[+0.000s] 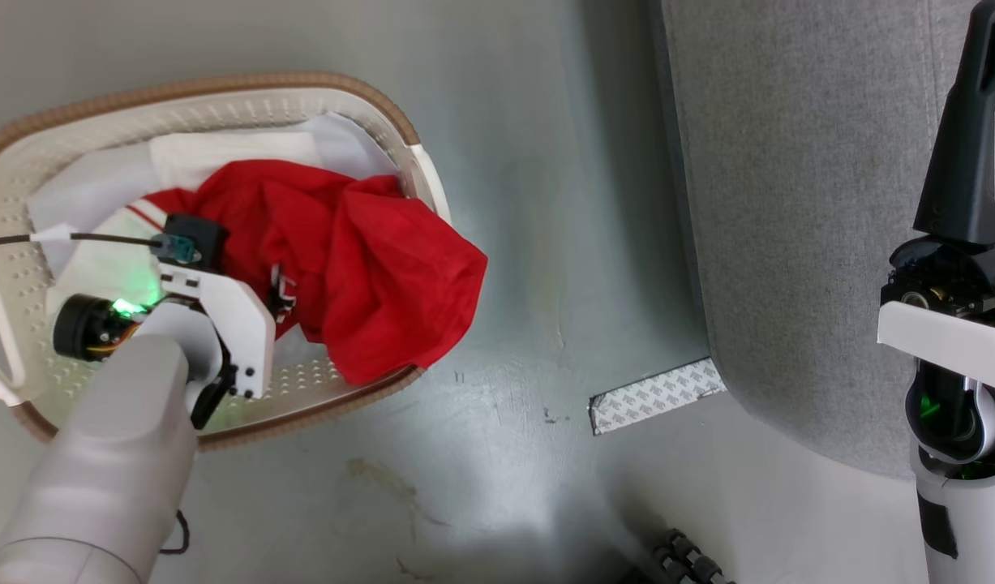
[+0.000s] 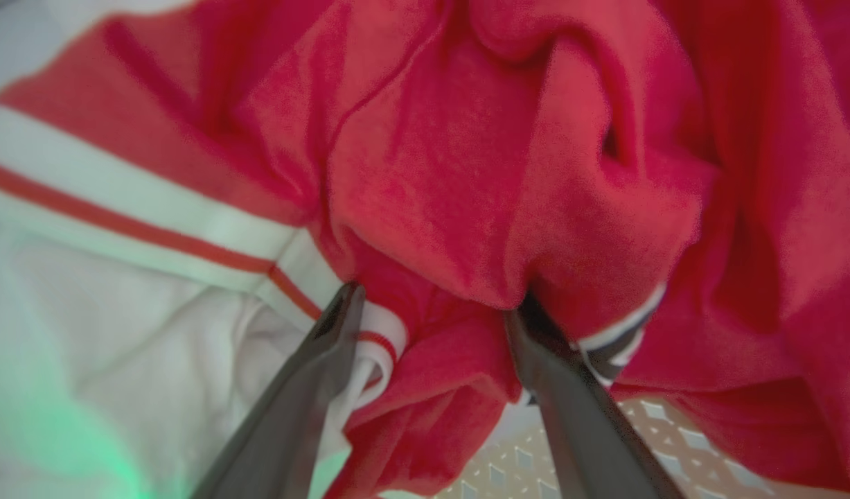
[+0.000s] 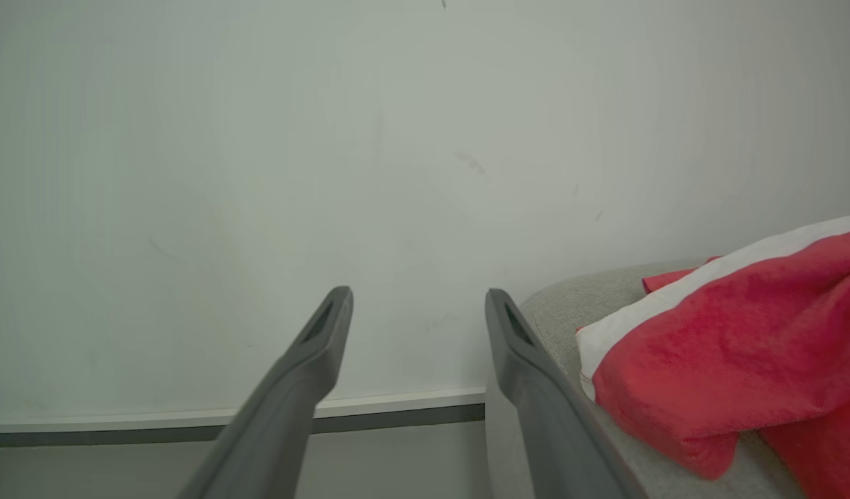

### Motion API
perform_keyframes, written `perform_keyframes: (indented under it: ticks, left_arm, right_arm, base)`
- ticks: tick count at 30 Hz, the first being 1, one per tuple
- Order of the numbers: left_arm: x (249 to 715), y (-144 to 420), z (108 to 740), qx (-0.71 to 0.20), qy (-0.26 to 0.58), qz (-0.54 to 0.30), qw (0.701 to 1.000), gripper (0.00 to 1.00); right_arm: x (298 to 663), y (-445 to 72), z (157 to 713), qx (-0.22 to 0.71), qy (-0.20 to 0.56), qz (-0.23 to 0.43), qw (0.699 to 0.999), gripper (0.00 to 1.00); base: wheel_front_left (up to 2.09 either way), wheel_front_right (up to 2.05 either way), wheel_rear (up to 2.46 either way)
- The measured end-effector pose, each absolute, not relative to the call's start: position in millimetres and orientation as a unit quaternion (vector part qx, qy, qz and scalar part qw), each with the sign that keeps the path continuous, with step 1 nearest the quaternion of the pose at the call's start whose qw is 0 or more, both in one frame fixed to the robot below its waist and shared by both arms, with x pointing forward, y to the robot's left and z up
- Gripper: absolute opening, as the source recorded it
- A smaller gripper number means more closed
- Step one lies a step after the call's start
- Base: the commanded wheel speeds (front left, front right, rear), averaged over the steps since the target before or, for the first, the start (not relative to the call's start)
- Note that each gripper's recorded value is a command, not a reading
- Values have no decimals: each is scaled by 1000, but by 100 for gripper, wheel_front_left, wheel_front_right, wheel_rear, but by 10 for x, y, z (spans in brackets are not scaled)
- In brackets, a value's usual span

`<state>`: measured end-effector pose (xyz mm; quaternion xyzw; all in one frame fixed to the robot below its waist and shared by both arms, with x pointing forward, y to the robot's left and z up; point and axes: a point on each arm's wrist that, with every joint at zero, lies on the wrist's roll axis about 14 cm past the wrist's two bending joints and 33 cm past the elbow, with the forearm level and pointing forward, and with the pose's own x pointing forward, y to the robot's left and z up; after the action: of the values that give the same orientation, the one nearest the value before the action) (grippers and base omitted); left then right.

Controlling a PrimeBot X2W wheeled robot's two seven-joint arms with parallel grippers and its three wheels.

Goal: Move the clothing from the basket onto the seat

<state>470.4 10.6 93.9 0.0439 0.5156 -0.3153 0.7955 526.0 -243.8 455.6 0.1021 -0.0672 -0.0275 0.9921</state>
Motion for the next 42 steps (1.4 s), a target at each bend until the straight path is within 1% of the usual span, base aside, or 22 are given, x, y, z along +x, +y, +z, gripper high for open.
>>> perform_keyframes:
  ticks: [4,5,6,7,8,10,12,15,21,27,32,42]
  left_arm:
    - [4547,127,804,54,552,-319,769,100]
    - [4495,134,776,58,562,-321,760,83]
    - [4455,136,758,60,570,-322,754,57]
    - [4430,134,748,62,574,-325,749,37]
    - [4417,131,743,63,576,-326,747,0]
    - [4444,112,758,56,570,-327,751,0]
    - [4535,110,790,47,552,-324,766,0]
    - [4614,104,855,42,536,-323,779,0]
    - [4672,30,1119,25,507,-324,798,0]
    - [4645,20,1496,11,478,-320,818,0]
    - [4617,-4,1887,2,443,-321,837,0]
    - [4657,44,2749,-9,348,-315,883,0]
  right_arm:
    - [5261,-2450,4486,104,-59,-30,992,100]
    - [5261,-2453,4476,105,-58,-31,992,100]
    - [5260,-2454,4466,105,-57,-31,992,100]
    - [5261,-2453,4459,106,-57,-31,992,100]
    - [5262,-2451,4451,106,-56,-31,992,100]
    - [5265,-2447,4435,107,-54,-31,992,100]
    - [5270,-2439,4411,109,-52,-30,992,100]
    - [5277,-2411,4409,112,-50,-27,992,100]
    - [5269,-2371,4516,117,-57,-22,991,100]
    - [5198,-2379,4809,109,-81,-21,990,100]
    - [5070,-2418,5118,105,-107,-19,988,100]
    - [4793,-2323,5594,112,-146,2,983,100]
  base:
    - [0,0,0]
    - [0,0,0]
    - [0,0,0]
    - [0,0,0]
    - [0,0,0]
    - [0,0,0]
    - [0,0,0]
    - [0,0,0]
    - [0,0,0]
    - [0,0,0]
    - [0,0,0]
    - [0,0,0]
